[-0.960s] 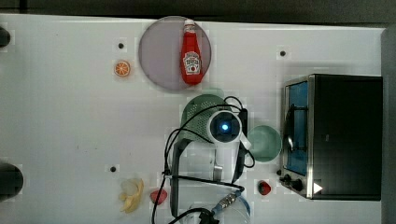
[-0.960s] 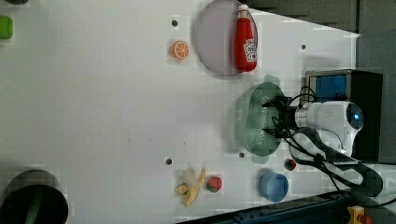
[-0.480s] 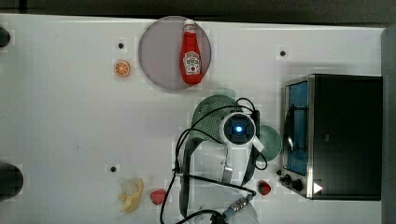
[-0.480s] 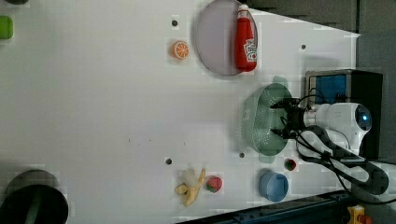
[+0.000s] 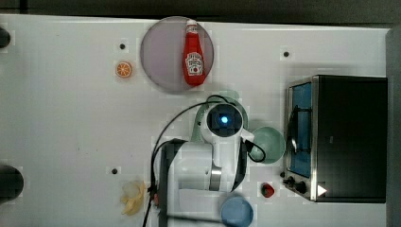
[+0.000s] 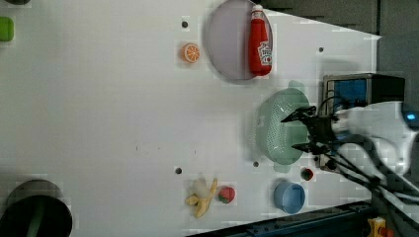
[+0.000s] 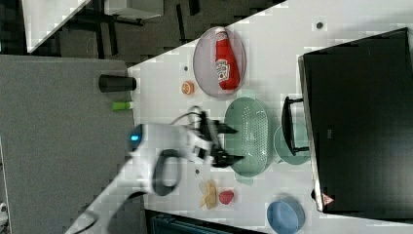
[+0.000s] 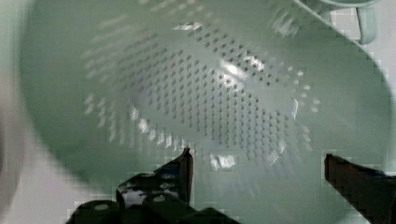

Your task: Drag strainer left to right.

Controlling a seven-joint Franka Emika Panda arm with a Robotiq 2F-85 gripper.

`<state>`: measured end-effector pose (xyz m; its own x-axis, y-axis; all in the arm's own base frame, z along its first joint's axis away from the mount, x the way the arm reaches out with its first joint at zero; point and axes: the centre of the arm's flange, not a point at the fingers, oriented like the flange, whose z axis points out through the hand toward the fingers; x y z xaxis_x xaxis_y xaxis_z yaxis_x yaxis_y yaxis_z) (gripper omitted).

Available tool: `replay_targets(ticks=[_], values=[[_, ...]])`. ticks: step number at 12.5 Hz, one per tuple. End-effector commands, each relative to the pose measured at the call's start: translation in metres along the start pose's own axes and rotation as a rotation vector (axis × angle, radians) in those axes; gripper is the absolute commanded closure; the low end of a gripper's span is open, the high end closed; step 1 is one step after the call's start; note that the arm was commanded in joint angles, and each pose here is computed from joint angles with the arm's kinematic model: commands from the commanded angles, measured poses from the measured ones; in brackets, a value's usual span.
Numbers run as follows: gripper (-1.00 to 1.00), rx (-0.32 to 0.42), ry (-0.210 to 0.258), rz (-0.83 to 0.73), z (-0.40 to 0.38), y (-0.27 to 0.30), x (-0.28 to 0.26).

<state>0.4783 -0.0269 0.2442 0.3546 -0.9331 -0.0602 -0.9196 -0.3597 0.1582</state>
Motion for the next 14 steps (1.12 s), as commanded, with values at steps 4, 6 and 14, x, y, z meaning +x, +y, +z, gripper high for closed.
replay_targets(ticks=[4,6,14], values=[[-1.00,0.157,0.032,-0.349,-0.257,0.039,-0.003],[-1.00,0.137,0.025,-0.356,-0.305,0.067,-0.011],[-1.00,0.113,0.087,-0.360,-0.344,0.090,-0.011]])
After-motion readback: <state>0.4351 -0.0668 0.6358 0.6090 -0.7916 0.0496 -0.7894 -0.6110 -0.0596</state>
